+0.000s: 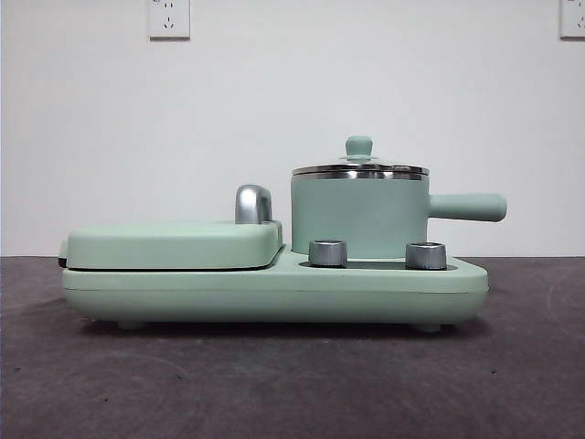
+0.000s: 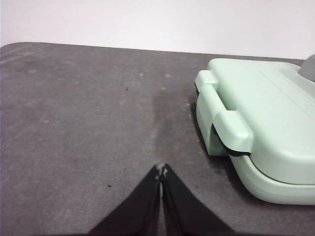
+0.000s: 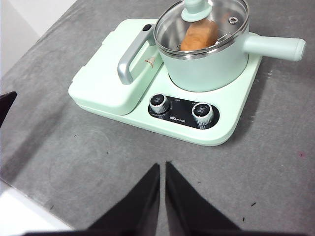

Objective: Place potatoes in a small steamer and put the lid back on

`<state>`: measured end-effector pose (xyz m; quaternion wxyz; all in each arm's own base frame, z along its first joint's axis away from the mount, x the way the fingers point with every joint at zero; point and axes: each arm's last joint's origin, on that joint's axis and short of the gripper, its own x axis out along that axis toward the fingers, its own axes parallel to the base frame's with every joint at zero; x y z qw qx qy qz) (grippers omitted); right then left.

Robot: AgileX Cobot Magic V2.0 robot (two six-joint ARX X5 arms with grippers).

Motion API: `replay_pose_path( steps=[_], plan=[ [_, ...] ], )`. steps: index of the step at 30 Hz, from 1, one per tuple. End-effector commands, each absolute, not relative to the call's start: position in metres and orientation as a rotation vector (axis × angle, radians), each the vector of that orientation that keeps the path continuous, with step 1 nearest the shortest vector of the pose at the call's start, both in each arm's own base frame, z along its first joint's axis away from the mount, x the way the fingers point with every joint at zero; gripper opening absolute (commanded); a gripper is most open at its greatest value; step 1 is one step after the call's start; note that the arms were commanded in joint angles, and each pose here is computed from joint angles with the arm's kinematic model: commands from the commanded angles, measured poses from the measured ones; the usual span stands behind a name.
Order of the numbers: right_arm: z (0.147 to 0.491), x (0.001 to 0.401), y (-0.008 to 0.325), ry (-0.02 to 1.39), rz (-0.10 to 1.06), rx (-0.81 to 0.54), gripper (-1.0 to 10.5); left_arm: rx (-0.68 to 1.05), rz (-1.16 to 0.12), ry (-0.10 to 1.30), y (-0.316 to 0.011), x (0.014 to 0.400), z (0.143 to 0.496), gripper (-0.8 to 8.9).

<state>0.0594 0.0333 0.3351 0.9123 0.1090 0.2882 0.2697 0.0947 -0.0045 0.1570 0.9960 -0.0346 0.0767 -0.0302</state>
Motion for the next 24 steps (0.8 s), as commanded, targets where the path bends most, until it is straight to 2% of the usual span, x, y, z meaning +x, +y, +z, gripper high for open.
replay_pose_path(
  steps=[1, 24],
  plan=[
    [0.3386, 0.0594, 0.0337, 0.572, 0.567, 0.217, 0.2, -0.066, -0.054, 0.178, -0.0043, 0.0955, 0.1497, 0.06],
    [0.3390, 0.0584, 0.0322, 0.559, 0.550, 0.219, 0.2, -0.066, -0.054, 0.179, -0.0043, 0.0955, 0.1496, 0.06]
  ],
)
